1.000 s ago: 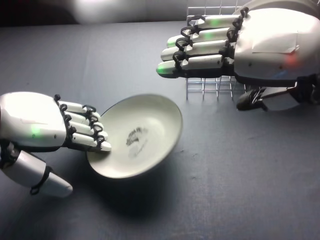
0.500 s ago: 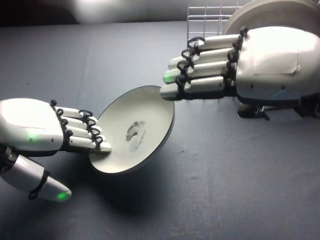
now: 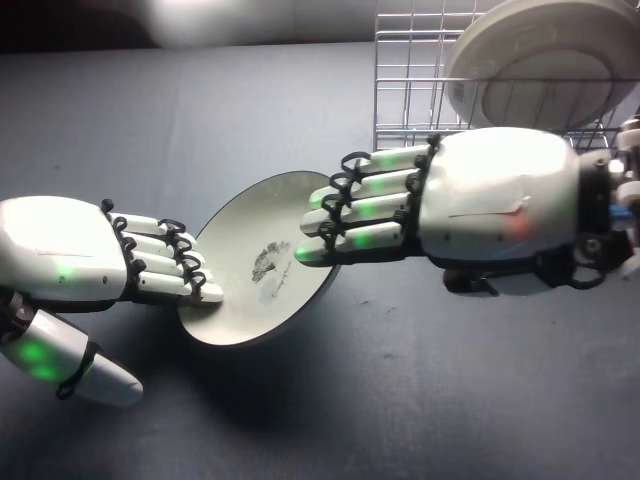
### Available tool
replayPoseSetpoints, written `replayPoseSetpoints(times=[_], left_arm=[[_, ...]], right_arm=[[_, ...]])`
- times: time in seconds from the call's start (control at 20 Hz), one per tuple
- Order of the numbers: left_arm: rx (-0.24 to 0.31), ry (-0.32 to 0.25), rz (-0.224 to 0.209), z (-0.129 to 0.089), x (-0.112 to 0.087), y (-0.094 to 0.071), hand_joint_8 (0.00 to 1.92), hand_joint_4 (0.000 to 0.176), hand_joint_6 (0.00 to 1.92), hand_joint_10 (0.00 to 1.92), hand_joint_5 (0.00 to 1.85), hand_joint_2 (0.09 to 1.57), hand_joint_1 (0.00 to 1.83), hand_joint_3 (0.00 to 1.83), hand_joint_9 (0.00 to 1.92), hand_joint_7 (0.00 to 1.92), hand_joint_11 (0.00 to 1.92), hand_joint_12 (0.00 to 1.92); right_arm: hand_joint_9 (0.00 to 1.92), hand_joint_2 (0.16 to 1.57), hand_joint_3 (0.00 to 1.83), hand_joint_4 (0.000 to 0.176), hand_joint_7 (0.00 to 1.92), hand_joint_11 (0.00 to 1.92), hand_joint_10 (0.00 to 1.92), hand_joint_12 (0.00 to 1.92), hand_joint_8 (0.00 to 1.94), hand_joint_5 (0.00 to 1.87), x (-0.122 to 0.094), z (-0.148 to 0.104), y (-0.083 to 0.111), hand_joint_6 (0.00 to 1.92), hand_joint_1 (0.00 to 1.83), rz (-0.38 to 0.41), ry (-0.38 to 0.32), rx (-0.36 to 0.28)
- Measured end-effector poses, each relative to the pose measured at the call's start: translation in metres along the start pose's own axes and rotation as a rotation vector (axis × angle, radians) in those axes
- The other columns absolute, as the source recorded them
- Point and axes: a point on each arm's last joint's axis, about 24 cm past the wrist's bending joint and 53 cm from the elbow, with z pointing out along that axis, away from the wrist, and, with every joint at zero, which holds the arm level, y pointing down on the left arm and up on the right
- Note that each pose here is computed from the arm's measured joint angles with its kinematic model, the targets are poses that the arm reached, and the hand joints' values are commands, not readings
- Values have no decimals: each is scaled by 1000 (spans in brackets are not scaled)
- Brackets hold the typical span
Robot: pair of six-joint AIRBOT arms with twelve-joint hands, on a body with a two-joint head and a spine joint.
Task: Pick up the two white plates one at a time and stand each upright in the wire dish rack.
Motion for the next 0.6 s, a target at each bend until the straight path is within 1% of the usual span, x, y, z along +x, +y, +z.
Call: replayPoseSetpoints(times=[0.1, 0.15, 0.2, 0.25, 0.3, 0.4, 0.5, 0.55, 0.6], left_arm=[[0, 0, -1, 0, 0, 0, 2, 0, 1, 2, 155, 1193, 0, 0, 123, 150, 0, 335], [0, 0, 0, 0, 0, 0, 5, 0, 4, 6, 169, 1193, 0, 0, 139, 166, 0, 373], [0, -1, 0, 0, 0, 0, 7, 0, 5, 9, 174, 1193, 0, 0, 151, 176, 0, 385], [0, 0, 0, 0, 0, 0, 5, 0, 3, 7, 175, 1197, 0, 1, 152, 176, 0, 406], [0, 0, -1, 0, 0, 0, 6, 0, 5, 8, 189, 1196, 0, 0, 167, 190, 0, 464], [0, -1, -1, 0, 0, 0, 3, 0, 2, 4, 167, 1199, 0, 1, 127, 161, 0, 326], [0, -2, -2, 0, 0, 0, 1, 0, 1, 3, 165, 1198, 0, 0, 122, 157, 0, 310], [1, -2, -2, 0, -1, 0, 3, 0, 3, 6, 181, 1196, 0, 0, 143, 170, 0, 390], [0, -1, -2, 0, 0, 0, 3, 0, 3, 6, 181, 1196, 0, 0, 143, 170, 0, 390]], right_arm=[[119, 1041, 3, 0, 136, 0, 5, 671, 3, 180, 3, 7, -8, 3, 1531, 3, 7, 18], [134, 1031, 0, 0, 152, 0, 10, 674, 8, 196, 6, 9, -10, 9, 1540, 9, 11, 22], [127, 1035, 0, 0, 142, 0, 5, 637, 2, 195, 9, 13, -12, 4, 1542, 11, 17, 24], [133, 1033, 0, 0, 148, 0, 5, 669, 2, 198, 12, 18, -13, 4, 1561, 12, 22, 27], [125, 1044, 4, 0, 131, 0, 1, 640, 1, 184, 14, 23, -13, 1, 1558, 14, 24, 22], [105, 1058, 7, 0, 116, 0, 1, 602, 1, 173, 18, 32, -12, 0, 1579, 16, 28, 15], [102, 1062, 6, 0, 109, 0, 1, 621, 0, 169, 21, 40, -14, 0, 1599, 15, 31, 12], [124, 1067, 5, 0, 129, 0, 7, 709, 4, 173, 23, 45, -15, 1, 1607, 15, 32, 11], [124, 1067, 5, 0, 129, 0, 7, 709, 4, 173, 23, 47, -16, 1, 1607, 15, 31, 11]])
